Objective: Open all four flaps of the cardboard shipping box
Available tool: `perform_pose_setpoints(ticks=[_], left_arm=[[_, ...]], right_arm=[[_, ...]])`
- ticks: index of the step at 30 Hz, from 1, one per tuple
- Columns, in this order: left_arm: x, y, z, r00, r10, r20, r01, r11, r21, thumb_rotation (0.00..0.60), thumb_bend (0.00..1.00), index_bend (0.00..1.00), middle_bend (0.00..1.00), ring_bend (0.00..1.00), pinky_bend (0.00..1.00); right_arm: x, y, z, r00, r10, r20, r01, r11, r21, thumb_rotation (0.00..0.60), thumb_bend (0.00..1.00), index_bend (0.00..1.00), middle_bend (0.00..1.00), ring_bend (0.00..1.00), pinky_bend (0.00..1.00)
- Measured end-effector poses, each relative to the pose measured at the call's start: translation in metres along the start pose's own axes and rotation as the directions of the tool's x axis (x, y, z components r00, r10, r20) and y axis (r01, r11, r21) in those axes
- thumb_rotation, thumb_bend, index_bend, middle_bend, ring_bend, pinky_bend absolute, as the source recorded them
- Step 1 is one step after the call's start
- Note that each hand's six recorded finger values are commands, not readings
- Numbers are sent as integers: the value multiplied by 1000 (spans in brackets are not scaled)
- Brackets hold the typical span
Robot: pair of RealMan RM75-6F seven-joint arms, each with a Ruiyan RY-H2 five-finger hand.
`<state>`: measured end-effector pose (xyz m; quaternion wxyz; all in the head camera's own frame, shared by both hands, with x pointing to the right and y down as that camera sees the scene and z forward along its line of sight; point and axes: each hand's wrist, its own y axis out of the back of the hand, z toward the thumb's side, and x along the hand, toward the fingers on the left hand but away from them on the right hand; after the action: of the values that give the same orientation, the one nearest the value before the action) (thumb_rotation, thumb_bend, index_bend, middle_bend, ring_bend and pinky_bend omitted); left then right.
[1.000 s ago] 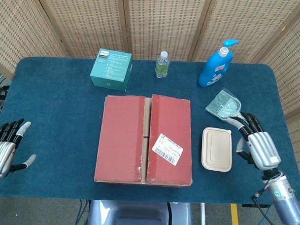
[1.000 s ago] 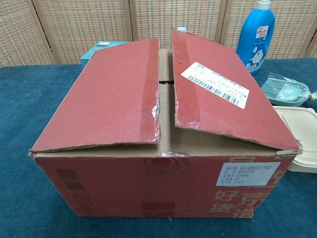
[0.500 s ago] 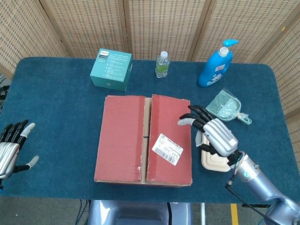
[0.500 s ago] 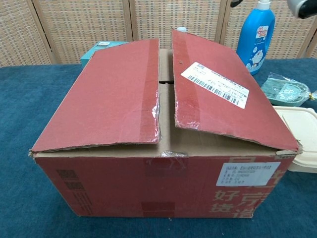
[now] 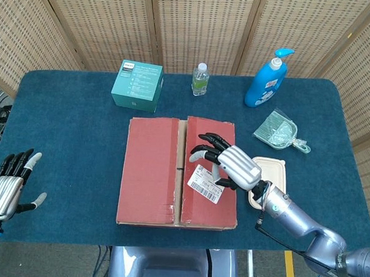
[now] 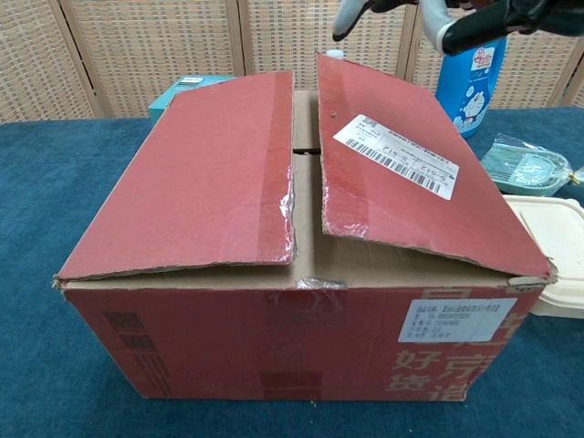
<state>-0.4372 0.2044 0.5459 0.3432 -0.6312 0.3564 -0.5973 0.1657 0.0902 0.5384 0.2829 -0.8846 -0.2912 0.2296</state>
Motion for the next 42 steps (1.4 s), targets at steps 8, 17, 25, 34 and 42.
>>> perform_pose_setpoints(ticks=[8, 17, 25, 34, 42], left_arm=[[-1, -2, -3, 1000, -4, -10, 4, 1000, -6, 514, 298, 23, 0, 0, 0], [0, -5, -10, 1000, -12, -24, 12, 1000, -10, 515, 299, 23, 0, 0, 0], [0, -5, -14, 1000, -11, -28, 11, 1000, -10, 515, 299, 23, 0, 0, 0], [-1, -5, -16, 999, -10, -33, 10, 1000, -12, 514, 299, 23, 0, 0, 0], [0, -5, -14, 1000, -12, -26, 11, 1000, -16, 514, 299, 24, 0, 0, 0]], right_arm=[[-15, -13, 10, 999, 29, -28, -29, 999, 31, 600, 1000, 324, 280, 0, 16], [-28, -29, 14, 998, 58, -34, -55, 994, 97, 600, 1000, 336, 291, 0, 16], [-36, -41, 10, 997, 76, -22, -72, 986, 149, 600, 1000, 348, 301, 0, 16], [-41, -45, 1, 997, 82, -2, -80, 979, 187, 600, 1000, 395, 346, 2, 16], [-41, -42, -5, 998, 67, 8, -67, 974, 215, 600, 1000, 453, 462, 55, 16]])
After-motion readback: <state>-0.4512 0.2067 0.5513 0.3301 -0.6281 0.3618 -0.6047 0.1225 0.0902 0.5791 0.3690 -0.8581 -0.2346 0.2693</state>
